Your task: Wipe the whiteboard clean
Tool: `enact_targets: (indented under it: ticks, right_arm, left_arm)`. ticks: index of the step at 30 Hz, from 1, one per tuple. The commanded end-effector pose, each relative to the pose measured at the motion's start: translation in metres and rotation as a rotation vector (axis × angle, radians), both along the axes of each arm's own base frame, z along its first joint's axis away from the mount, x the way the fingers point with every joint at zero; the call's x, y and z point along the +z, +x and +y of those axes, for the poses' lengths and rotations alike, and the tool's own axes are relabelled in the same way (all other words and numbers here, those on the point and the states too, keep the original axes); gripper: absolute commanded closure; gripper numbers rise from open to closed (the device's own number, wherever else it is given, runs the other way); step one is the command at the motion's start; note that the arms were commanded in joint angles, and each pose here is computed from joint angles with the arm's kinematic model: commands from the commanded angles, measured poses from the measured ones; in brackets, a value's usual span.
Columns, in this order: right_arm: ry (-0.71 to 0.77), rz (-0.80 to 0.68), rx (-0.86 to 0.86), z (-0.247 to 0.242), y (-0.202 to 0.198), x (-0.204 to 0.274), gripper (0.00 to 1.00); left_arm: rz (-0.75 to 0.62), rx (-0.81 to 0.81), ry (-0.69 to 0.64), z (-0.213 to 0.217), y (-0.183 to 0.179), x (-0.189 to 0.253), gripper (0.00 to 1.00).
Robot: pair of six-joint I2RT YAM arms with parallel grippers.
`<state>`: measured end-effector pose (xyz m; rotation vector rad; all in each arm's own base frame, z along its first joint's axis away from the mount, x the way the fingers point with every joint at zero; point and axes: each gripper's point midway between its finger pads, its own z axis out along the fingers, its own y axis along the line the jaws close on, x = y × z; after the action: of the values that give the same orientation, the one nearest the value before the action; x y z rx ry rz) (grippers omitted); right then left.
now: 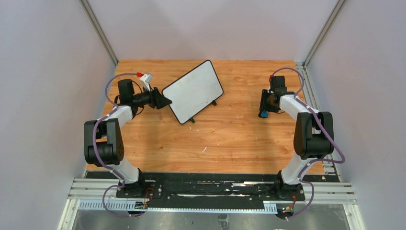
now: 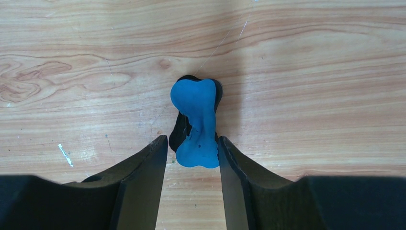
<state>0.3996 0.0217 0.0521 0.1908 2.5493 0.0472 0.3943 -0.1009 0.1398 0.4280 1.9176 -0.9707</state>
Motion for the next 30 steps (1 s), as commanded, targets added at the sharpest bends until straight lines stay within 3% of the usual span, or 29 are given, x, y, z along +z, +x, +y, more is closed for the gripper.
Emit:
enact_targets:
  ticks: [1, 10, 14, 23, 30]
  right_arm:
    - [-0.001, 0.007, -0.002, 0.001, 0.002, -0.004, 0.56]
    - [-0.015, 0.009, -0.001, 0.001, 0.002, -0.004, 0.56]
    - [-0.022, 0.0, -0.005, 0.0, 0.001, -0.003, 0.56]
    - [-0.051, -0.027, -0.013, 0.0, 0.002, 0.002, 0.56]
    - [-0.065, -0.041, -0.016, 0.002, 0.004, 0.004, 0.56]
  left_arm:
    - [-0.009, -0.019, 0.004, -0.003, -0.007, 0.003, 0.37]
    - [-0.046, -0.054, -0.011, -0.007, -0.02, 0.02, 0.29]
    - [-0.077, -0.027, 0.058, -0.001, -0.027, 0.024, 0.28]
    - [-0.215, 0.213, 0.278, 0.036, -0.044, 0.036, 0.14]
    - [-0.202, 0.453, 0.431, 0.081, -0.04, 0.018, 0.0]
